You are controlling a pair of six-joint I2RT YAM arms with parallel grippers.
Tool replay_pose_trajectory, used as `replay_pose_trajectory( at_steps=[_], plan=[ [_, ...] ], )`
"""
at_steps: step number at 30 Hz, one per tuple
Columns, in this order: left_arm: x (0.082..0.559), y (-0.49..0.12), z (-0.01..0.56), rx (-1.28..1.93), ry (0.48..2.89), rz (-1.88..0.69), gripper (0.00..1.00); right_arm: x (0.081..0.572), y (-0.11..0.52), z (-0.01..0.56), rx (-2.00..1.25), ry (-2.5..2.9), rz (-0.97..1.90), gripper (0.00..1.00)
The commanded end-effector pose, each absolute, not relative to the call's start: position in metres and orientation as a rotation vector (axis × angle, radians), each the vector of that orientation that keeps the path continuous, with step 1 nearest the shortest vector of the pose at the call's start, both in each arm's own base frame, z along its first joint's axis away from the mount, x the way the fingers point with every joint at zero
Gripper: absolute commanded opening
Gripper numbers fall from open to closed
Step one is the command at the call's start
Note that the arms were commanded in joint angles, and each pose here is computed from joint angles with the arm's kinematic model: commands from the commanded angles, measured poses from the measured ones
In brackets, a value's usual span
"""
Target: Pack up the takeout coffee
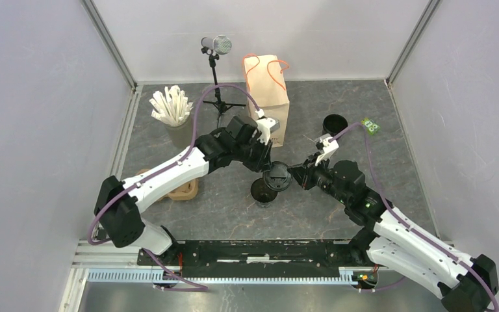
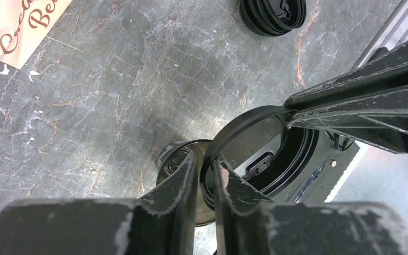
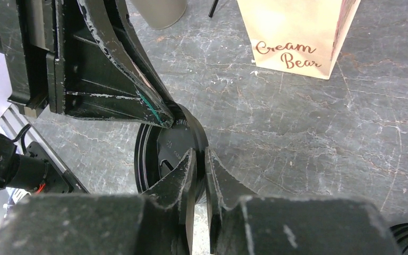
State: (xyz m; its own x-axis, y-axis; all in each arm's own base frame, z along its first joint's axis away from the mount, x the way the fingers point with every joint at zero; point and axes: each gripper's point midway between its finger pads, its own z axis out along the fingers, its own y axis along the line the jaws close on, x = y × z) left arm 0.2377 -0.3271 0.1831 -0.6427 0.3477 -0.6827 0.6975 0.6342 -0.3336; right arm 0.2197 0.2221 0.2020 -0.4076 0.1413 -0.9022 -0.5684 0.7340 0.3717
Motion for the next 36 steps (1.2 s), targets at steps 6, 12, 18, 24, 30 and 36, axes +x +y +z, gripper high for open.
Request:
replay_pose_trajectory(
  at_steps=[6,12,18,24,30,36],
  plan=[
    [0.234,-0.328,0.188,0.79,2.267,-0.827,0.13,0.222,0.226,0.227,-0.344,1.715,0.842,0.4],
    [0.222,-0.322,0.2,0.689,2.26,-0.909,0.14,0.219,0.216,0.256,-0.404,1.551,0.79,0.72],
    [0.213,-0.303,0.222,0.529,2.225,-1.086,0.16,0.209,0.206,0.281,-0.489,1.309,0.727,0.87],
    [0.201,-0.288,0.256,0.425,2.131,-1.323,0.19,0.181,0.208,0.297,-0.605,0.991,0.729,0.94],
    [0.183,-0.29,0.28,0.437,2.059,-1.483,0.2,0.149,0.229,0.303,-0.786,0.77,0.799,0.96],
    [0.173,-0.293,0.296,0.441,2.013,-1.584,0.21,0.092,0.227,0.324,-0.864,0.447,0.92,0.98]
  ],
)
